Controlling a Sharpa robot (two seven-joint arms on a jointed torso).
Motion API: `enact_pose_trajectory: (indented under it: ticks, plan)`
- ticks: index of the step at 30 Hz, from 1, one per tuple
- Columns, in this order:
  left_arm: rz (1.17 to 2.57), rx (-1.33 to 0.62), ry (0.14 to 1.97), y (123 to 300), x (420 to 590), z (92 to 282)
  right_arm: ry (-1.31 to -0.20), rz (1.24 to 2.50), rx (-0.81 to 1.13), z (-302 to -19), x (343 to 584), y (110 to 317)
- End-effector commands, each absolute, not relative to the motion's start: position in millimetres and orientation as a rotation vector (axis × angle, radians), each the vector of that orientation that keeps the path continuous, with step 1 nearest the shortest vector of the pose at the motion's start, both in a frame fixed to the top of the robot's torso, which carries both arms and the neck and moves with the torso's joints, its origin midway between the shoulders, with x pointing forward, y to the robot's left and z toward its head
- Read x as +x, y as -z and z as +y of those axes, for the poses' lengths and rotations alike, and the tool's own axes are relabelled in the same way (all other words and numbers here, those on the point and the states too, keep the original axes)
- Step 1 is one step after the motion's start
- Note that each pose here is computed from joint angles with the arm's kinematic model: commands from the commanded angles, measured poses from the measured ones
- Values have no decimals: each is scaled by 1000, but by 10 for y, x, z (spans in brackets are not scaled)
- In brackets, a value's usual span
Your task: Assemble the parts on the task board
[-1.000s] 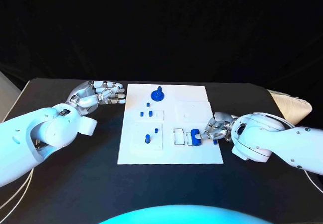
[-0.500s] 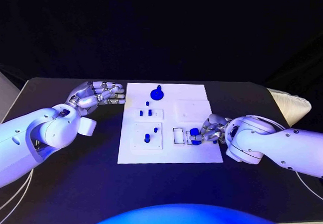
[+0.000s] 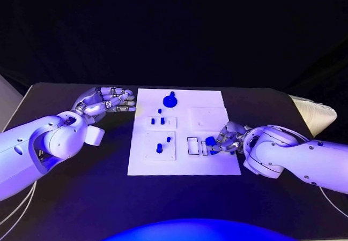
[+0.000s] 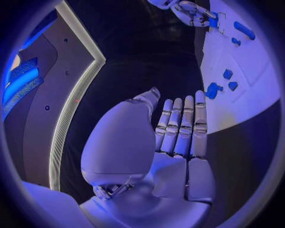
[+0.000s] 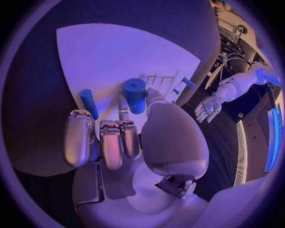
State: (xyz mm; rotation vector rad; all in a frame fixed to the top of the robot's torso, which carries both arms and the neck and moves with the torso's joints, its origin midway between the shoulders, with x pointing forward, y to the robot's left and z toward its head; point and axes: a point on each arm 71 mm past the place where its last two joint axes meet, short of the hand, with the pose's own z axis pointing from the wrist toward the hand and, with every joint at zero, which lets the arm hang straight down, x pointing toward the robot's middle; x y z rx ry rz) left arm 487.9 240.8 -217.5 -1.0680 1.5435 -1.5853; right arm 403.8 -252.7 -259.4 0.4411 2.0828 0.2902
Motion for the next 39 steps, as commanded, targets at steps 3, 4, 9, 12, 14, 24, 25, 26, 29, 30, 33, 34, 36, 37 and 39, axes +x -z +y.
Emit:
enact_pose_trajectory:
  ticks: [3, 4, 9, 12, 14, 24, 25, 26, 29, 30, 33, 34, 36, 37, 39]
  plan:
    - [1546, -1068, 1603, 2177, 4872, 2397, -333, 2048, 507, -2525, 4029, 2489]
    - [1546, -1068, 1602, 2178, 4872, 2398, -342, 2046, 518, -2521, 4032, 2461]
    - [1549, -1069, 1604, 2184, 4872, 2390, -380, 2042, 551, -2481, 4039, 2349]
    - [1550, -1069, 1606, 2186, 4871, 2383, -400, 2046, 558, -2435, 4039, 2315]
    - [1551, -1069, 1607, 2187, 4871, 2380, -412, 2052, 559, -2397, 4040, 2306]
    - [1555, -1069, 1609, 2186, 4867, 2374, -425, 2119, 534, -2229, 4071, 2391]
    - [1555, -1069, 1609, 2186, 4866, 2373, -424, 2126, 531, -2216, 4074, 2405]
    - [1555, -1069, 1609, 2186, 4866, 2374, -422, 2132, 526, -2205, 4076, 2418]
    - [1555, -1069, 1607, 2185, 4865, 2378, -413, 2141, 512, -2180, 4084, 2450]
    - [1555, -1070, 1607, 2185, 4865, 2380, -410, 2142, 506, -2172, 4088, 2458]
    - [1555, -1069, 1606, 2184, 4863, 2383, -402, 2134, 484, -2144, 4099, 2470]
    - [1555, -1069, 1607, 2183, 4863, 2383, -401, 2131, 478, -2136, 4101, 2472]
    - [1556, -1069, 1607, 2183, 4862, 2384, -397, 2122, 462, -2112, 4109, 2474]
    - [1556, -1069, 1607, 2183, 4862, 2385, -396, 2119, 456, -2103, 4112, 2475]
    - [1556, -1069, 1606, 2183, 4862, 2386, -396, 2115, 448, -2087, 4116, 2476]
